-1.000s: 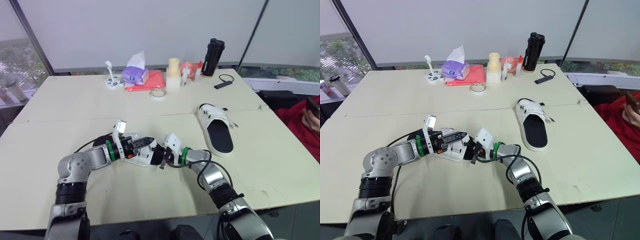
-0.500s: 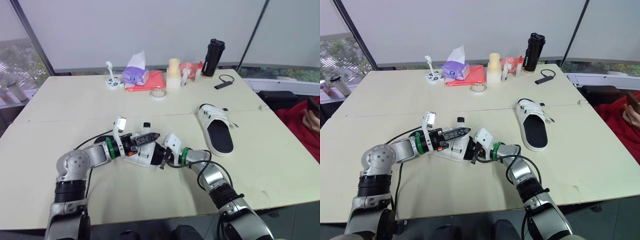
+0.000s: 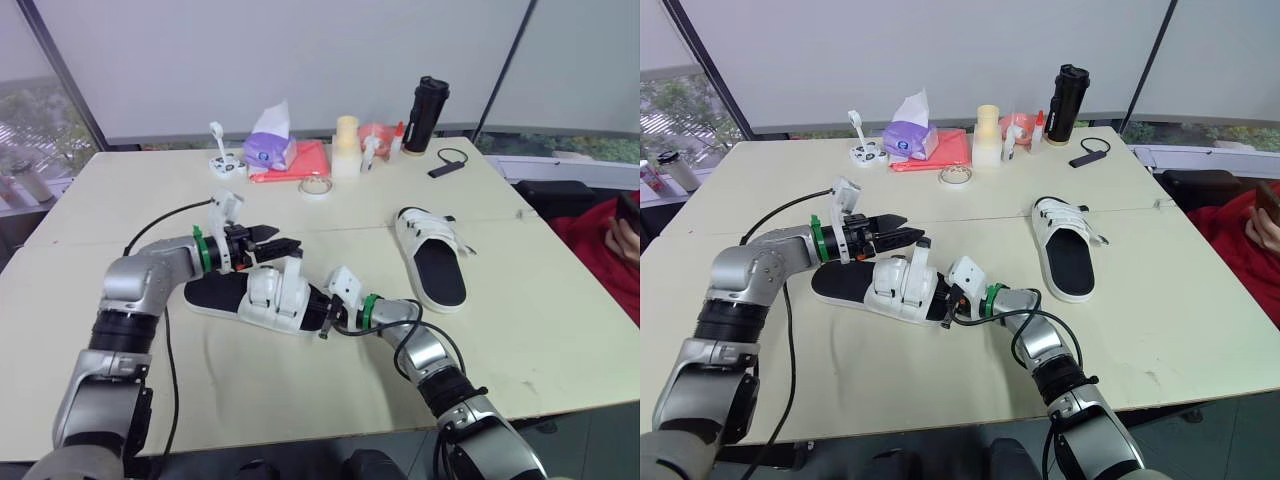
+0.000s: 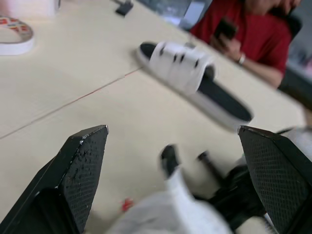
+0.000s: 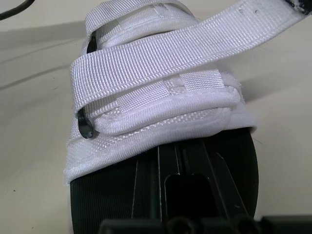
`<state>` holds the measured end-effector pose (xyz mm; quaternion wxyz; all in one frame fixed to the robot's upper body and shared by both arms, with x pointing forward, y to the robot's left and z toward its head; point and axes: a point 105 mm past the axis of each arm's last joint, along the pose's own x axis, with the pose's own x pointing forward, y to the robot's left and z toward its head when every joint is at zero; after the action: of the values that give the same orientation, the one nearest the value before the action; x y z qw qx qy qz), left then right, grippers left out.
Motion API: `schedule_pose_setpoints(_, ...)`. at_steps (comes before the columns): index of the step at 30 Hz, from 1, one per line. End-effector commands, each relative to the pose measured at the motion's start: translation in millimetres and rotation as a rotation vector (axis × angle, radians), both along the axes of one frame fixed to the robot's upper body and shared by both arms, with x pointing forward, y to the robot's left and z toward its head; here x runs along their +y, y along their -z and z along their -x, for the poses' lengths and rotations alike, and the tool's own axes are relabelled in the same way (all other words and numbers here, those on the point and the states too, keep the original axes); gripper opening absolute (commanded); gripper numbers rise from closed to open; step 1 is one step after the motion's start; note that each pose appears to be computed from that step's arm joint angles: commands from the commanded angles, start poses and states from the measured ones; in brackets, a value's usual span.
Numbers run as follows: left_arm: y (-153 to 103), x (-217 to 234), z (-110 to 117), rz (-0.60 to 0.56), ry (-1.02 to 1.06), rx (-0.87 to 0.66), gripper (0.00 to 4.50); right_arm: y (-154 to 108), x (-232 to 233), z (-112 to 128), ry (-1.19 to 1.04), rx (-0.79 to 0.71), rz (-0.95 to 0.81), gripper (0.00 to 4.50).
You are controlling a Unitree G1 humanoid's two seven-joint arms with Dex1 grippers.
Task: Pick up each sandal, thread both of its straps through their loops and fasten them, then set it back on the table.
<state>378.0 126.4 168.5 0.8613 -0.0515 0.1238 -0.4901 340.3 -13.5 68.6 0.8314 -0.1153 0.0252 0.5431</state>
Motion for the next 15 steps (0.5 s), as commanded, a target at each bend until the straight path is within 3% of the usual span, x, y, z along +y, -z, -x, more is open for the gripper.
schedule_pose_setpoints(1,-6,-5,-3,-0.027,0.091,-0.019,4.42,50,-5,14,0.003,0.15,0.122,0.0)
schedule_pose_setpoints(4,0,-9,-1,-0.035,0.151,0.017,4.42,49,-6,14,0.011,0.15,0.12,0.0)
schedule_pose_setpoints(6,-2,-12,-2,-0.01,0.17,0.03,3.9,49,-6,14,0.013,0.15,0.118,0.0)
schedule_pose_setpoints(8,-3,-14,-3,-0.003,0.184,0.032,3.1,50,-6,16,0.015,0.152,0.117,0.0)
schedule_pose_setpoints(14,2,-20,-4,-0.012,0.209,0.043,0.1,51,-7,17,0.02,0.155,0.116,0.0)
schedule_pose_setpoints(15,0,-21,-5,0.001,0.207,0.042,0.02,51,-7,17,0.021,0.155,0.116,0.0)
